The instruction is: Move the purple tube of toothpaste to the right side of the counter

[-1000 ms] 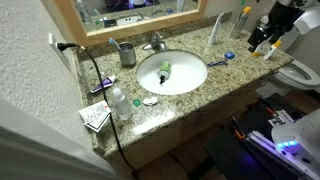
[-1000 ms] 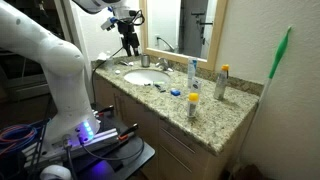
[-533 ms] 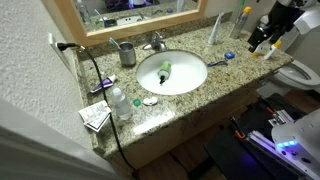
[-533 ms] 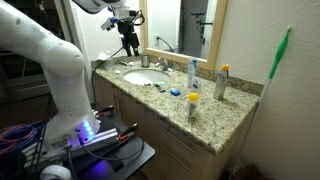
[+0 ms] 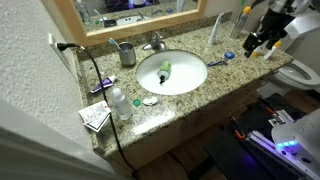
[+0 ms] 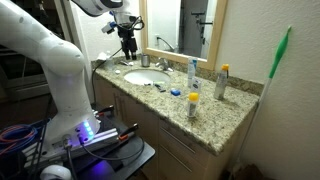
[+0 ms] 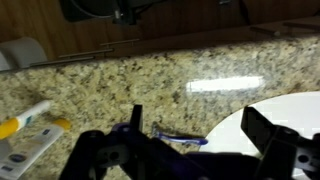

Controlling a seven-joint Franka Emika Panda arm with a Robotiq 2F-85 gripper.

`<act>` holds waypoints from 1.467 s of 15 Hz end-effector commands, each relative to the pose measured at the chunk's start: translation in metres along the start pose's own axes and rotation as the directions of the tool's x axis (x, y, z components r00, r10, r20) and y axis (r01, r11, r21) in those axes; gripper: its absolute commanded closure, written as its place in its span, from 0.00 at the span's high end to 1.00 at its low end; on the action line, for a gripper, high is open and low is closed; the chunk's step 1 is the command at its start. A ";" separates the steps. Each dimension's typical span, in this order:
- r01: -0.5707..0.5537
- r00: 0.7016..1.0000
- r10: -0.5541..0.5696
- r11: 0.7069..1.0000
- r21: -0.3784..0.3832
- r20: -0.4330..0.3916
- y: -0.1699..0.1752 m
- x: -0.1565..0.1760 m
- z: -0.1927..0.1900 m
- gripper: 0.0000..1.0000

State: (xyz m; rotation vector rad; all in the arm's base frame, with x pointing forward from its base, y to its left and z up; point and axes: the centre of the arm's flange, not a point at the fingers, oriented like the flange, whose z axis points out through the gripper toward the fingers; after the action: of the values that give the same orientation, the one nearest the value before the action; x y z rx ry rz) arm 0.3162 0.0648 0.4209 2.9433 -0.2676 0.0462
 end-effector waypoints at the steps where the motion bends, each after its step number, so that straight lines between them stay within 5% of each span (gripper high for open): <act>1: 0.064 0.993 -0.079 0.984 0.167 0.085 -0.087 0.032 0.011 1.00; 4: 0.104 0.985 -0.134 0.965 0.239 0.112 -0.158 0.036 -0.016 1.00; 5: 0.100 0.990 -0.120 0.971 0.215 0.080 -0.116 0.011 -0.002 1.00; 9: 0.097 0.989 -0.119 0.971 0.218 0.087 -0.126 0.013 -0.004 1.00; 11: 0.100 0.981 -0.123 0.984 0.150 0.153 -0.145 0.030 0.011 1.00; 13: 0.071 0.962 -0.132 0.965 0.252 0.237 -0.177 0.048 0.015 1.00; 17: -0.091 0.925 -0.037 0.945 0.314 0.379 -0.231 0.092 -0.002 1.00; 18: -0.028 0.955 -0.064 0.953 0.303 0.291 -0.199 0.055 0.009 1.00; 22: -0.016 0.936 -0.082 0.961 0.275 0.342 -0.206 0.062 0.018 1.00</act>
State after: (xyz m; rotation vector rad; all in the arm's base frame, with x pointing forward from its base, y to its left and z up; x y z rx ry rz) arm 0.4154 0.2505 0.3746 3.2527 -0.3104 -0.4256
